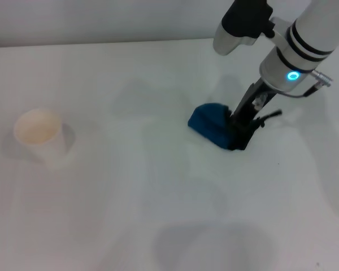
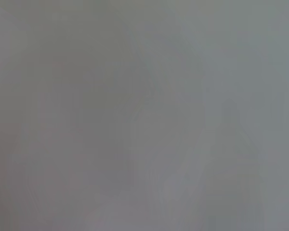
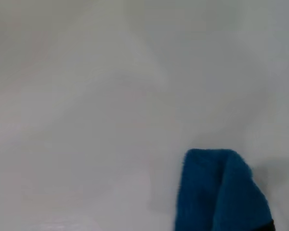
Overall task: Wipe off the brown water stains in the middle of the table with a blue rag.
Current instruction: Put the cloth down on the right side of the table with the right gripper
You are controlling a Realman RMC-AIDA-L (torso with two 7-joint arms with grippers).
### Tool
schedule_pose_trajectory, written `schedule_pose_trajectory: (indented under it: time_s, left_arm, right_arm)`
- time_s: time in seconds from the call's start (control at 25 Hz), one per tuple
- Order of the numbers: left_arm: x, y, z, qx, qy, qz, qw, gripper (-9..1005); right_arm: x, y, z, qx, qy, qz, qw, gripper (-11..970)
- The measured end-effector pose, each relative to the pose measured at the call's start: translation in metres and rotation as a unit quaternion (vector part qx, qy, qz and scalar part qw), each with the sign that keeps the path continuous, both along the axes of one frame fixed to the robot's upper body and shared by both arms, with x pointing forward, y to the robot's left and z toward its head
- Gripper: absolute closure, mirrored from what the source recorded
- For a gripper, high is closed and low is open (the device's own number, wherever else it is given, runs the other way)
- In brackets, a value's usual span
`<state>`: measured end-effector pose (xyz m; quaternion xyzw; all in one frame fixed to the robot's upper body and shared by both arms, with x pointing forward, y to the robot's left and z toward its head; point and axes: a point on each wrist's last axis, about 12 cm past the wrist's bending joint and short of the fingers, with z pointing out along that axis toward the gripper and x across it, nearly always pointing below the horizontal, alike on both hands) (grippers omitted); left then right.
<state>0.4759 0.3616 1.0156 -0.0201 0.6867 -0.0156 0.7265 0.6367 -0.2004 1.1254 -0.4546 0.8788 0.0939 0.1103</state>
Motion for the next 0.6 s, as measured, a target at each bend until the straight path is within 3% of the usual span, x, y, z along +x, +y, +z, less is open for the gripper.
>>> schedule_pose_trajectory:
  time_s: [0.24,0.6]
  left_arm:
    - [0.002,-0.001,0.001,0.000,-0.001,-0.002,1.000,121]
    - [0.002,0.000,0.001,0.001,-0.002,-0.001,1.000,122]
  right_arm:
    - [-0.015,0.001,-0.009,0.059,0.037,0.009,0.998,867]
    - [-0.015,-0.043,-0.022,0.145,-0.005,-0.125,0.982,868]
